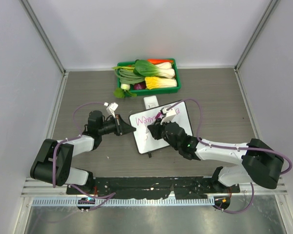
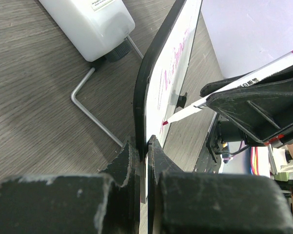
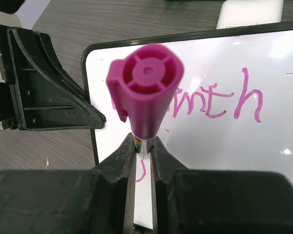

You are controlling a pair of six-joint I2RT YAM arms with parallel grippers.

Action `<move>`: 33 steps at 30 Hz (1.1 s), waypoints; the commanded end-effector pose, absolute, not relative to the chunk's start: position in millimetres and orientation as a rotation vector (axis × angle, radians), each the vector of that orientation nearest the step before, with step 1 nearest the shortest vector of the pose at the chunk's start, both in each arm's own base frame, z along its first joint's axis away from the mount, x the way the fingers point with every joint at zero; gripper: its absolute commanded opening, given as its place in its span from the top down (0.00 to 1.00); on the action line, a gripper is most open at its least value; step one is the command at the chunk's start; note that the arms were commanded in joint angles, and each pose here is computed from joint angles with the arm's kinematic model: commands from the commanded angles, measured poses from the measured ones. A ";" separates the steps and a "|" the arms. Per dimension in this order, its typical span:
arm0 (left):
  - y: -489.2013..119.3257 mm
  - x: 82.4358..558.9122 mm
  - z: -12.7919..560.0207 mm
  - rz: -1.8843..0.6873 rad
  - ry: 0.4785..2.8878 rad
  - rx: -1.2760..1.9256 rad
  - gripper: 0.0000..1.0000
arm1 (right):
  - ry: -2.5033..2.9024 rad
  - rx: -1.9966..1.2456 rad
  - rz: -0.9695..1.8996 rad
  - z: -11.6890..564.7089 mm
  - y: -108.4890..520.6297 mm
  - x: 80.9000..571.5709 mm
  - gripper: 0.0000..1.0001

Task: Write a sentence on the whiteboard
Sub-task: Write on the whiteboard at the whiteboard stand.

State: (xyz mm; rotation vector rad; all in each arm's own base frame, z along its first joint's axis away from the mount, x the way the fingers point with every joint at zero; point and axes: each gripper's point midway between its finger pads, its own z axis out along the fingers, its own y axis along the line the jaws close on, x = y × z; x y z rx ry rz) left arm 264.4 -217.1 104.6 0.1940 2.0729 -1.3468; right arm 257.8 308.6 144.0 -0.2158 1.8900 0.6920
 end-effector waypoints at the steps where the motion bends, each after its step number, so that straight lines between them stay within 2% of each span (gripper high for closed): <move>1: -205.2 276.8 84.6 -1.201 2.109 0.172 1.00 | 1.843 -0.157 0.682 160.6 310.6 270.6 0.99; 17: -205.1 276.4 84.0 -1.201 2.110 0.172 1.00 | 1.847 -0.068 0.552 162.7 283.3 285.6 0.99; 33: -205.1 276.8 84.1 -1.203 2.110 0.172 1.00 | 1.886 -0.188 0.651 155.8 308.2 275.7 0.99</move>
